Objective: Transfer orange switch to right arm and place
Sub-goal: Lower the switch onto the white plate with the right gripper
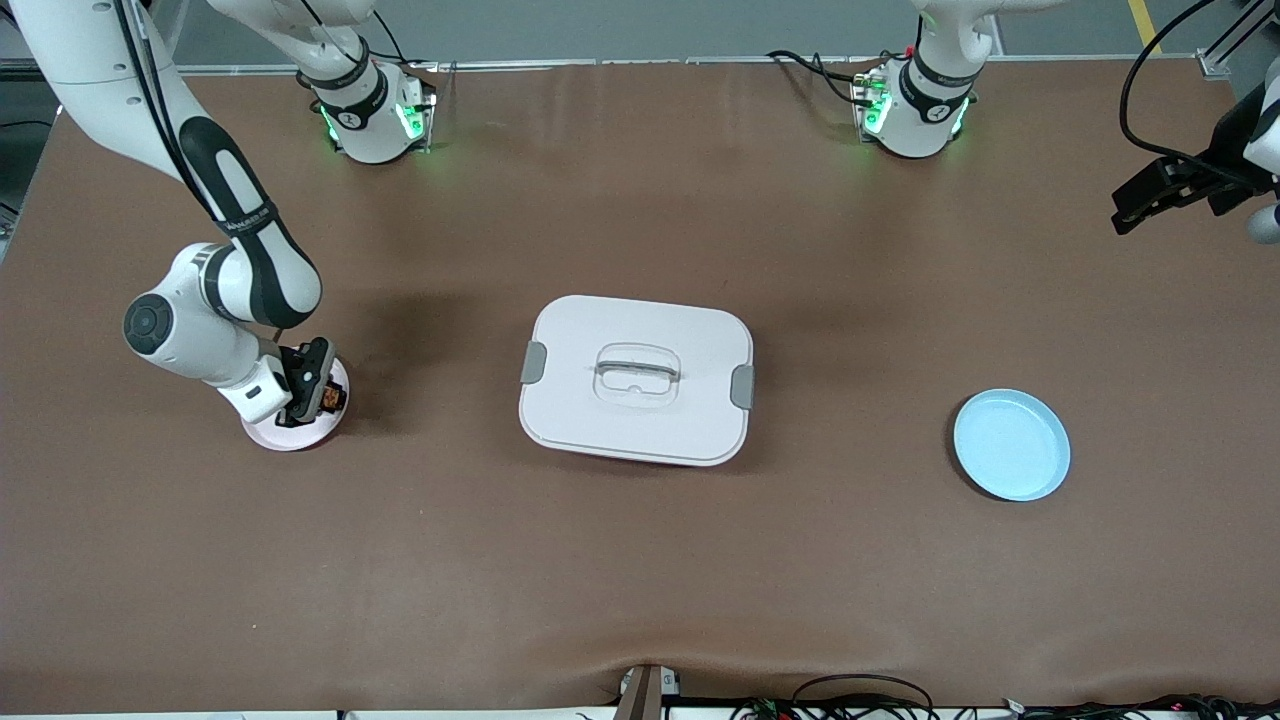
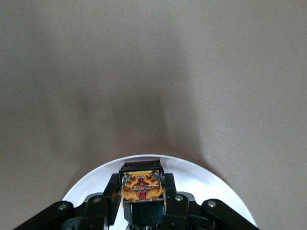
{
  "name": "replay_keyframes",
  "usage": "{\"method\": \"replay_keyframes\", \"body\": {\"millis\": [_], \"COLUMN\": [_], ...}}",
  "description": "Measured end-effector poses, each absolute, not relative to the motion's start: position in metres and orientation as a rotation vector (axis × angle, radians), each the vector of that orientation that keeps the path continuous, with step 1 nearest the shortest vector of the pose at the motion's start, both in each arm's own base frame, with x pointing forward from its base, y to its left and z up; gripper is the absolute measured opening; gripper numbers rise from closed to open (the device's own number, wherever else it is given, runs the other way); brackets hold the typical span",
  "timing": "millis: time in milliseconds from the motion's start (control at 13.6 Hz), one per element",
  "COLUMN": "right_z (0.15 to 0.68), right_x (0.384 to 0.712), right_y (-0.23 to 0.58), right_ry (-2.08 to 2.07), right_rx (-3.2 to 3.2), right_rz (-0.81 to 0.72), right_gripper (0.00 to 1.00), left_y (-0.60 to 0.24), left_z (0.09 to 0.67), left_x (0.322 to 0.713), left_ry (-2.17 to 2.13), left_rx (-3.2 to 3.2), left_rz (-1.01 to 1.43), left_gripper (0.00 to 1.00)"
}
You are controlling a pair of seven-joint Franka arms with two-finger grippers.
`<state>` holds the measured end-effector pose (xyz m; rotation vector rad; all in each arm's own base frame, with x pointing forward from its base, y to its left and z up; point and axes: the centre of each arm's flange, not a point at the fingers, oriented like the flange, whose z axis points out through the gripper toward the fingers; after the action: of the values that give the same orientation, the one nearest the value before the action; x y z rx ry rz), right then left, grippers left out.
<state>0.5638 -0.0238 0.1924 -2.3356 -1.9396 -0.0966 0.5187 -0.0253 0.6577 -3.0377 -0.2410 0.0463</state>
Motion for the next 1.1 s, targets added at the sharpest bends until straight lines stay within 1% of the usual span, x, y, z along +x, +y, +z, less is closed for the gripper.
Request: {"method": "replay_keyframes", "body": {"millis": [294, 589, 1104], "right_z": [0.203, 0.204, 0.189], "right_x": [0.575, 0.574, 0.565], "right_y": [-0.038, -0.061, -0.063], "right_ry": [-1.953, -1.956, -1.917], "right_rx": [-2.356, -2.360, -2.316], "right_rz": [-0.128, -0.133, -0.063], "right_gripper": [0.41, 0.41, 0.41], "left_y": [-0.025, -0.023, -0.024], "left_z": [0.666, 0.665, 0.661], "left_x": [0.509, 0.503, 0.500], "left_ry": [-0.244, -0.261, -0.258], "left_rx": [-3.038, -3.070, -3.072], "left_rz": [0.039, 0.049, 0.046], "left_gripper": [1.00, 1.00, 1.00]}}
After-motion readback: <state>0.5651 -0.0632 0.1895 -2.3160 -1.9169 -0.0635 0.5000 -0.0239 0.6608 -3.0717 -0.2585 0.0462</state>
